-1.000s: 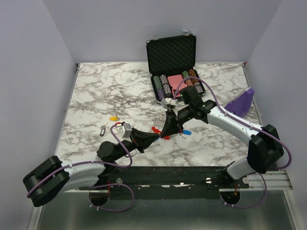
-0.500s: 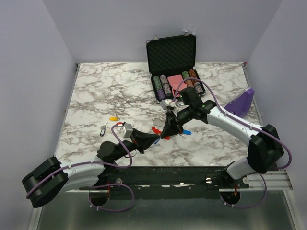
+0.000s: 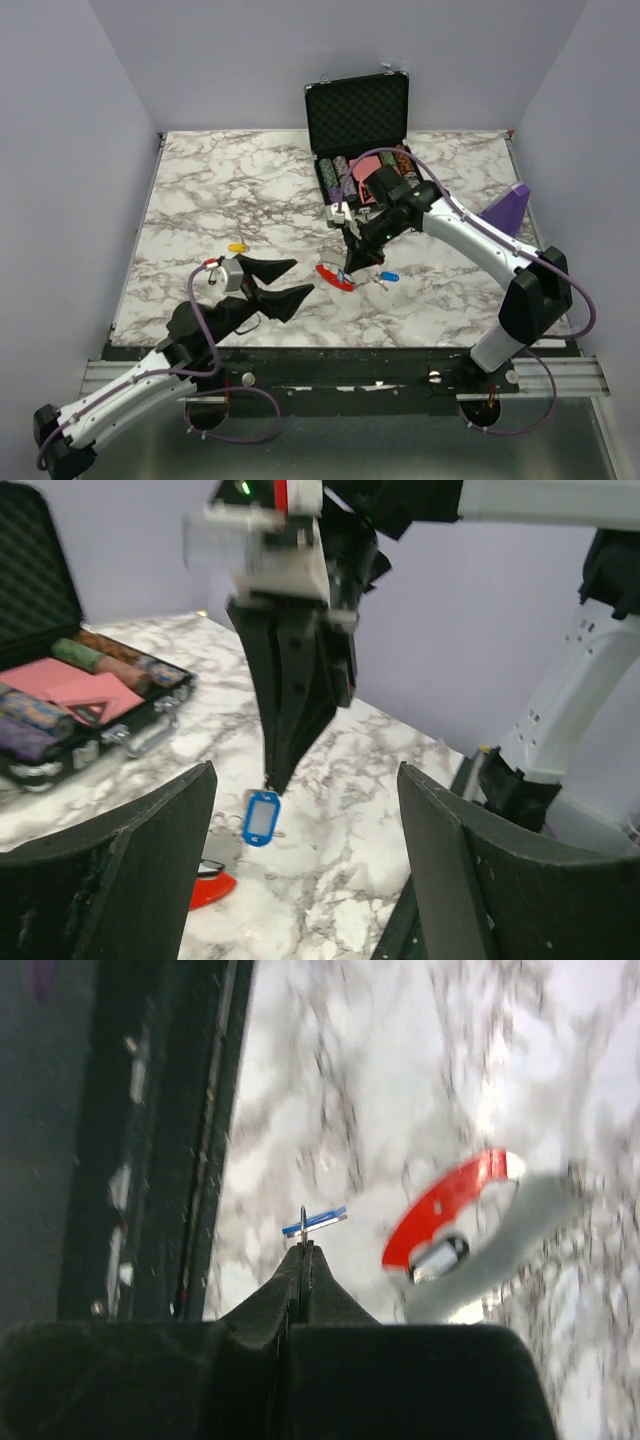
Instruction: Put the keys on the keyring
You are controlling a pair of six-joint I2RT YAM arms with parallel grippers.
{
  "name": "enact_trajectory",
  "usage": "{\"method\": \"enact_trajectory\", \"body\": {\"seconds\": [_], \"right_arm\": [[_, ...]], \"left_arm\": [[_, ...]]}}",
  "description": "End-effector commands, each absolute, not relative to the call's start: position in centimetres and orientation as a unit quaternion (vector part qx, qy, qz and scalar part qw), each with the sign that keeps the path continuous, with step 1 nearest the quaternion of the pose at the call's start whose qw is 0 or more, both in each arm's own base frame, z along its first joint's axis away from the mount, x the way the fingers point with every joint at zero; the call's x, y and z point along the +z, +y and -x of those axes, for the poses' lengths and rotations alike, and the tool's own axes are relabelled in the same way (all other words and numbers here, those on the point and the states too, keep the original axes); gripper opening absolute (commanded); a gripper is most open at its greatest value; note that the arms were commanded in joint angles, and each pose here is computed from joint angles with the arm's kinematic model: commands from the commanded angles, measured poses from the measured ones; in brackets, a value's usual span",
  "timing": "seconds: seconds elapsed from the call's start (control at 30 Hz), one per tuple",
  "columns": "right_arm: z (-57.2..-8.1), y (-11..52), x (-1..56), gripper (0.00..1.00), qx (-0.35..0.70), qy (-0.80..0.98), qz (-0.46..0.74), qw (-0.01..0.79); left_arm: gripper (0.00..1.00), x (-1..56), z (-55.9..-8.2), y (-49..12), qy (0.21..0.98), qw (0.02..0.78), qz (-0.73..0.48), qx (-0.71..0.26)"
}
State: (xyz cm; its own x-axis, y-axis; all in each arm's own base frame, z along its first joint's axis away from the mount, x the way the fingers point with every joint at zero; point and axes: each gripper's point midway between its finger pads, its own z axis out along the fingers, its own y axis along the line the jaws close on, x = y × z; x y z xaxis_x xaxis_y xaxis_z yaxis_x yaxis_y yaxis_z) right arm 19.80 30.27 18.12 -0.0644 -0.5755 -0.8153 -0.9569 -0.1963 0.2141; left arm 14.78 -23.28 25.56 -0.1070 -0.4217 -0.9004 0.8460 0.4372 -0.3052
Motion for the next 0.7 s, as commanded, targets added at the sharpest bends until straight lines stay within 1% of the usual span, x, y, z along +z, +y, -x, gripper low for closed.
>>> {"method": "enact_trajectory", "body": {"seconds": [0.0,0.1,0.17,0.27,0.37,0.47,0.57,0.67], "right_arm": [[-19.7,22.7,14.5,0.01,0.255,0.666,0.694,0.100],[-20.1,18.7,13.6,0.01,0.162,0.696,0.697,0.066],[-19.5,16.0,13.0,0.01,0.119,0.706,0.697,0.027],[-18.1,12.7,12.9,0.01,0.077,0.713,0.696,-0.031],[-18.9,9.0,13.0,0.01,-0.006,0.724,0.687,-0.051],[-19.0,4.6,11.9,0.01,-0.063,0.736,0.666,-0.106],[-17.9,1.7,10.8,0.02,-0.093,0.731,0.655,-0.167],[-16.7,0.1,9.6,0.02,-0.106,0.720,0.648,-0.223]], "left_arm": [[0.83,22.8,-16.0,-19.5,0.647,0.633,-0.175,-0.388],[0.85,24.9,-15.6,-18.2,0.633,0.651,-0.163,-0.385],[0.85,25.6,-15.5,-17.9,0.631,0.657,-0.173,-0.375],[0.85,25.8,-15.7,-17.5,0.639,0.659,-0.194,-0.347],[0.85,25.7,-15.8,-17.8,0.647,0.652,-0.215,-0.332],[0.85,25.8,-15.6,-18.2,0.645,0.647,-0.224,-0.338],[0.85,26.1,-15.4,-18.2,0.638,0.651,-0.223,-0.344],[0.86,26.5,-15.3,-17.9,0.630,0.660,-0.217,-0.348]]}}
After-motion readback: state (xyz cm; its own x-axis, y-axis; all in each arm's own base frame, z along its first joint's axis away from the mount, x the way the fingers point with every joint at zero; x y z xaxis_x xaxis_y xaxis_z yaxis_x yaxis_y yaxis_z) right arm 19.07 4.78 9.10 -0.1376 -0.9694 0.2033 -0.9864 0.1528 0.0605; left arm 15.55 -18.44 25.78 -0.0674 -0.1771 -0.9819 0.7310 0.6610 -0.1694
